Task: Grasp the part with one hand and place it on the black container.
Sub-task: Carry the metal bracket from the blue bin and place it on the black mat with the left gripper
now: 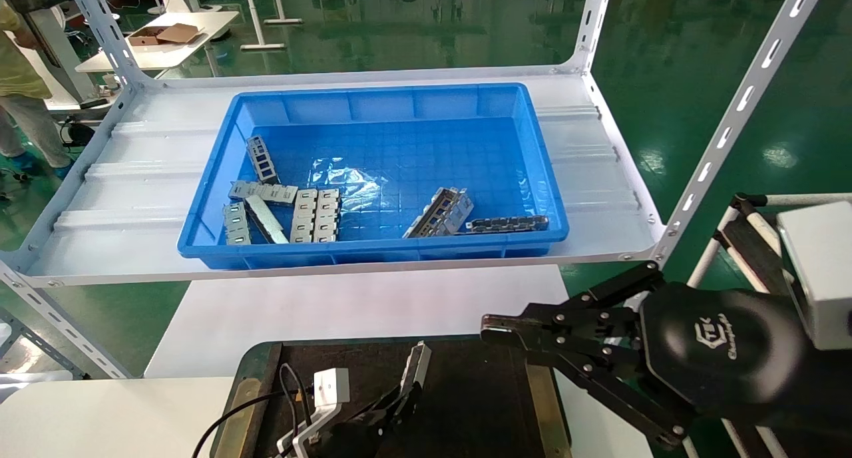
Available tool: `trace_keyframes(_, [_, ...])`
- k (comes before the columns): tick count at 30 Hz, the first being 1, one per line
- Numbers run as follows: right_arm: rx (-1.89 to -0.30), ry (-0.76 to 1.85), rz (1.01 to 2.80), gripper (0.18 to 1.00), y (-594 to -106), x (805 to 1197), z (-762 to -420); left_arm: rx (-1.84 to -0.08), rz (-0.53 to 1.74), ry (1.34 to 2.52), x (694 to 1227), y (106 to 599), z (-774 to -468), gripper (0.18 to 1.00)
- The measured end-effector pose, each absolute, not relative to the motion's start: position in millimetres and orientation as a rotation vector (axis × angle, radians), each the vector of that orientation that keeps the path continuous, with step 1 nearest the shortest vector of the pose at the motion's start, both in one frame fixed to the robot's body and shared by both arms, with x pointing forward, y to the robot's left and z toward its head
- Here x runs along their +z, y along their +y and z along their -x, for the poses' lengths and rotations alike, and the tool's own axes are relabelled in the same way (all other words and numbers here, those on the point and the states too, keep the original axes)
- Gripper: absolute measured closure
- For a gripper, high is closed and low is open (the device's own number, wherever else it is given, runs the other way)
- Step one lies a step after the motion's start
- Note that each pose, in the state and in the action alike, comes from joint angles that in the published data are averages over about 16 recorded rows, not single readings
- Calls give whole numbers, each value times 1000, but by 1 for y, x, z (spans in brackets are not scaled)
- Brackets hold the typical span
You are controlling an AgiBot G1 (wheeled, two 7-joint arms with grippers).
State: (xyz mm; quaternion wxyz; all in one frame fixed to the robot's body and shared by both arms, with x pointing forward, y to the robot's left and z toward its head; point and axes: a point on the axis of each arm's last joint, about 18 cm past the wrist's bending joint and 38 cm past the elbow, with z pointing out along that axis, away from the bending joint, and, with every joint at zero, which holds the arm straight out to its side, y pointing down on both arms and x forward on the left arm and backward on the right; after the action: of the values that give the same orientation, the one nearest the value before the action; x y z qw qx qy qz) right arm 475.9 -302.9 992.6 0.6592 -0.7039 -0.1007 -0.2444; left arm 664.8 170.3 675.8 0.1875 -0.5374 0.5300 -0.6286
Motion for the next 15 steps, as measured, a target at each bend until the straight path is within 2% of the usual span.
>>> trace_keyframes(15, [-553,-228,1593,988,-303,993,-476,-1762,1592,1437,668,162,-666,822])
